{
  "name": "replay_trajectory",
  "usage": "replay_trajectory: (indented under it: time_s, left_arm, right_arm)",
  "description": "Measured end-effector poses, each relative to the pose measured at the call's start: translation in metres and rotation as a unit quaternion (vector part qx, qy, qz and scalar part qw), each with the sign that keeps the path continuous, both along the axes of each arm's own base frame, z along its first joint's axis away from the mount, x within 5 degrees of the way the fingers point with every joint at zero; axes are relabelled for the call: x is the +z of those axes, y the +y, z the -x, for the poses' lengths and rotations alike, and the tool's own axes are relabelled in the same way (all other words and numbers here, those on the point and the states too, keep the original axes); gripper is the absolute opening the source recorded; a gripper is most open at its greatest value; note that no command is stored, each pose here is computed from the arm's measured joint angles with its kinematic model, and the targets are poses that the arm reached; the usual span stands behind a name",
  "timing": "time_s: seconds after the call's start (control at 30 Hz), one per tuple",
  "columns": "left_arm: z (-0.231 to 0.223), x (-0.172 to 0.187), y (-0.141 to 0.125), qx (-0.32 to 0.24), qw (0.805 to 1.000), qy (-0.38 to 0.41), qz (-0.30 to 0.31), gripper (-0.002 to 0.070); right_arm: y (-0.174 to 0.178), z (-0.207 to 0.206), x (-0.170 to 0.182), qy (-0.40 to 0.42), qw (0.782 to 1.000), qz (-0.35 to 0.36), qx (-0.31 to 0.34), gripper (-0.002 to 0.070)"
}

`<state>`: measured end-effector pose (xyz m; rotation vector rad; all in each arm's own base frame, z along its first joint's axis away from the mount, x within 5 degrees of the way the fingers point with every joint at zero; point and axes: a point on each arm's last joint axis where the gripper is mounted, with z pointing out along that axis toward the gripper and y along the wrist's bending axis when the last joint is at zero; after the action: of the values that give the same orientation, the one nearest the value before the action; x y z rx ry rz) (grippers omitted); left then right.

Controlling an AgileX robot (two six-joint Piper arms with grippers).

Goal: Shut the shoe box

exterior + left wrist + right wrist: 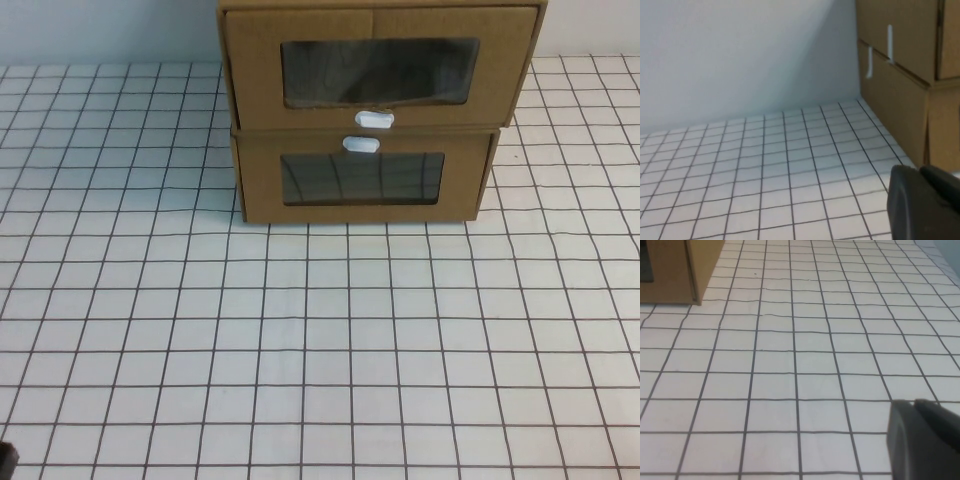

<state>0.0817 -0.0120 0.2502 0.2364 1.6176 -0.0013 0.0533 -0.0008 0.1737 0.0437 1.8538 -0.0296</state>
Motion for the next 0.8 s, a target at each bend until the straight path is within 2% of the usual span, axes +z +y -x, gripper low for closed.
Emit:
replay_trajectory:
  time_s: [0.07,0.17,0.5,0.67,0.8]
  left_arm:
    - [0.008,-0.020,0.004,0.017,0.999,-0.033,0.021,-0.0002]
    - [0.016,-0.043,0.007,0.034,0.998,-0.041,0.032,-0.0002]
    - [0.026,-0.068,0.012,0.077,0.995,0.062,0.025,-0.0002]
    - [0.029,-0.078,0.012,0.078,0.990,0.116,0.018,-0.0002]
    - [0.029,-0.079,0.012,0.078,0.989,0.123,0.017,-0.0002]
  right_arm:
    - [0.000,0.000,0.000,0.000,1.000,0.000,0.000,-0.0013]
    - [0.000,0.000,0.000,0.000,1.000,0.000,0.000,-0.0013]
    - [0.000,0.000,0.000,0.000,1.000,-0.001,0.000,-0.0013]
    - [0.000,0.000,0.000,-0.001,1.000,-0.001,0.000,-0.0013]
    - [0.000,0.000,0.000,-0.001,1.000,-0.001,0.000,-0.0013]
